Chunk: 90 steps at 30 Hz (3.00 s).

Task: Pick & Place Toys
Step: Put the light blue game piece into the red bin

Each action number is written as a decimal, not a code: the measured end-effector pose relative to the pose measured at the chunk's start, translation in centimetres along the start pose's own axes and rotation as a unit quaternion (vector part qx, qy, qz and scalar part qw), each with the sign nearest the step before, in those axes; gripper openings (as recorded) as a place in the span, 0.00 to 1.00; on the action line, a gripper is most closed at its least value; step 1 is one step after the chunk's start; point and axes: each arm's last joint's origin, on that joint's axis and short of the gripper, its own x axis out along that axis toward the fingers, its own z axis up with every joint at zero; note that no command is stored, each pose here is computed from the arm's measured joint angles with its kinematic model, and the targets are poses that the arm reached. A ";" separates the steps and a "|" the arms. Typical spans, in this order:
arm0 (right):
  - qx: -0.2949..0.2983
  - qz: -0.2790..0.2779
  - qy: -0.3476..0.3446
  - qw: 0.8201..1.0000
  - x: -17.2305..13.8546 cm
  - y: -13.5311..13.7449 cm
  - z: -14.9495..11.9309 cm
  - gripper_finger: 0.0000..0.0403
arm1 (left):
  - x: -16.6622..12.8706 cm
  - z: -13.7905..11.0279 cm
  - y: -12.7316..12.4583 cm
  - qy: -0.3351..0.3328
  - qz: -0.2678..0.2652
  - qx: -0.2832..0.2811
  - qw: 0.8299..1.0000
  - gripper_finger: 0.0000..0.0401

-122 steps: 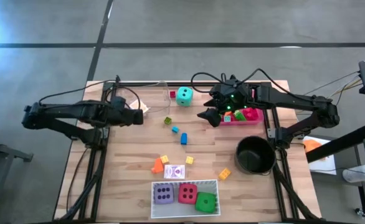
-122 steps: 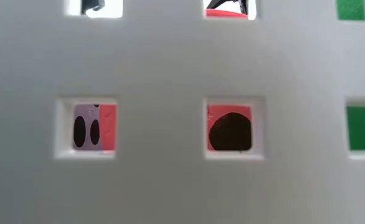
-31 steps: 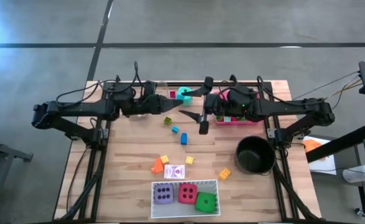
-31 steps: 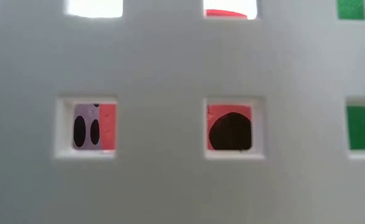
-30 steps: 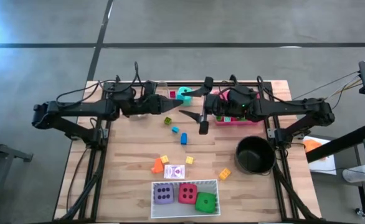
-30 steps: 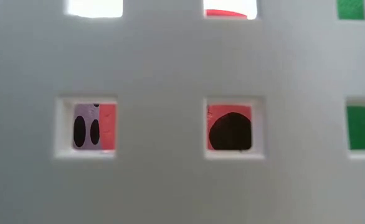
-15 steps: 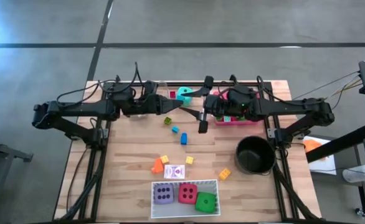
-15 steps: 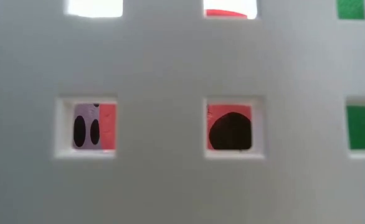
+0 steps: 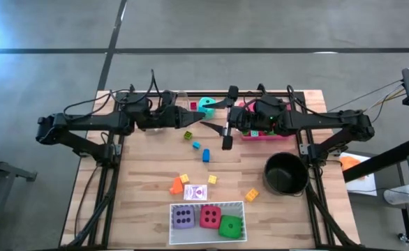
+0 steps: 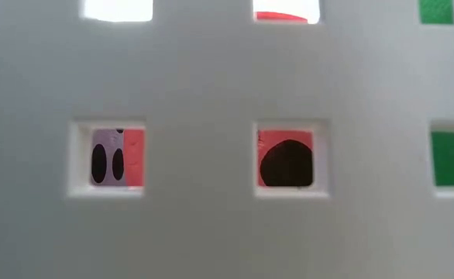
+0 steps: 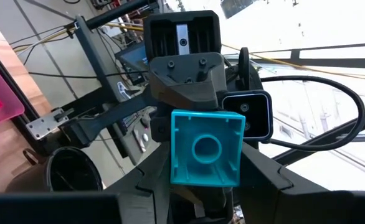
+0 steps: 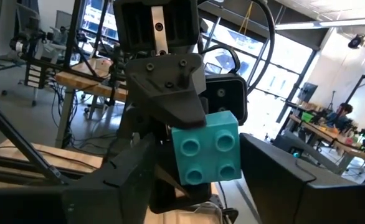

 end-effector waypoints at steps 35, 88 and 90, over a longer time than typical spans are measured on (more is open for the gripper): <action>-0.012 -0.033 0.016 0.999 0.3 0.0 -0.4 0.49 | 1.0 -0.1 1.0 0.011 -0.002 -0.007 1.000 0.33; 0.360 -0.280 0.448 0.769 -9.9 -9.8 -10.0 0.32 | -4.6 -0.7 2.8 0.079 0.275 0.072 0.956 0.75; 0.373 -0.271 0.465 0.756 -9.8 -9.9 -11.4 0.32 | -4.6 -0.7 2.8 0.078 0.273 0.072 0.956 0.72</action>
